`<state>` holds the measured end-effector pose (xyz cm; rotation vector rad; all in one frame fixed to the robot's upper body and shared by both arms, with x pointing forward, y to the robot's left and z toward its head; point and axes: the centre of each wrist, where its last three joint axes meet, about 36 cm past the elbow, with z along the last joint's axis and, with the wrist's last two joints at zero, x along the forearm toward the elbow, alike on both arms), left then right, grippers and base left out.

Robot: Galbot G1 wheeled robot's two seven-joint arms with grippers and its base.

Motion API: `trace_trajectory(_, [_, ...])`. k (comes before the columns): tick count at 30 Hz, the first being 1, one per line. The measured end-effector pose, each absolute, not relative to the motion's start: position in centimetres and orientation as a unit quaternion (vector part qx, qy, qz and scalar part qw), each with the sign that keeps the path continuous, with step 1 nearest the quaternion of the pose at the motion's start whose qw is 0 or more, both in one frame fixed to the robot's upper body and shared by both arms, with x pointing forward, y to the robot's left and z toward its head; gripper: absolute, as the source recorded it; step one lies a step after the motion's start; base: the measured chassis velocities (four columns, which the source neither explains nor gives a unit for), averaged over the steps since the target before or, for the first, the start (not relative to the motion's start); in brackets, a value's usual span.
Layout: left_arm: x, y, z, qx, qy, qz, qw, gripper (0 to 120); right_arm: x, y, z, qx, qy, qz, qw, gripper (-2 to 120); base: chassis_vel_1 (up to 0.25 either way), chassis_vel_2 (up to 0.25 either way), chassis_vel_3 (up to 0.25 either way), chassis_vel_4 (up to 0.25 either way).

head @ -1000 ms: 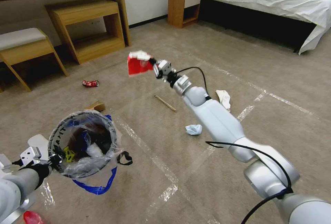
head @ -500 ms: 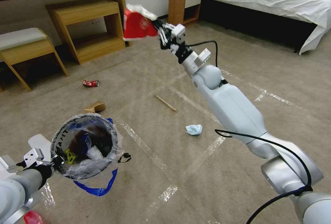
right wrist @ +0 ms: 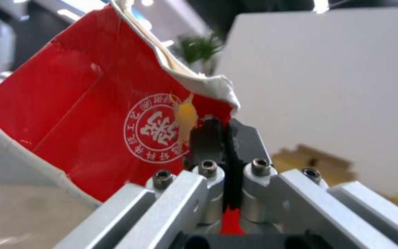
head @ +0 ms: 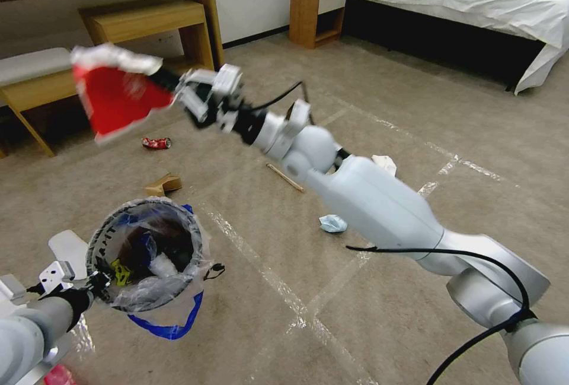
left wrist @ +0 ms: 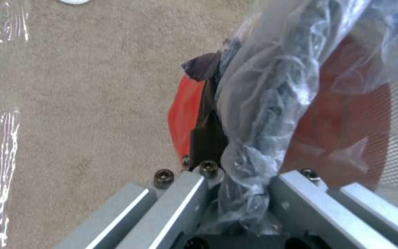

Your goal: Pick up the trash bin and place the garbage on the floor into it.

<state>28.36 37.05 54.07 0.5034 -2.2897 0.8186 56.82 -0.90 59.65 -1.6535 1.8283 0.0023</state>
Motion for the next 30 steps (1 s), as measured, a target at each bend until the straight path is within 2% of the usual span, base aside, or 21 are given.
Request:
trace_trajectory(8, [28.0, 36.9, 54.0, 0.195, -0.872, 0.313, 0.322, 0, 53.7, 2.8, 54.4, -0.689, 0.661, -0.022, 0.296, 0, 0.000, 0.000, 0.000, 0.000])
trace_trajectory(20, [27.6, 36.6, 54.1, 0.196, -0.873, 0.310, 0.322, 0, 53.1, 2.2, 48.9, -0.702, 0.658, -0.049, 0.269, 0, 0.000, 0.000, 0.000, 0.000])
trace_trajectory(30, [27.4, 36.5, 54.0, 0.198, -0.872, 0.309, 0.324, 0, 54.0, 1.2, 47.4, -0.694, 0.664, -0.065, 0.269, 0, 0.000, 0.000, 0.000, 0.000])
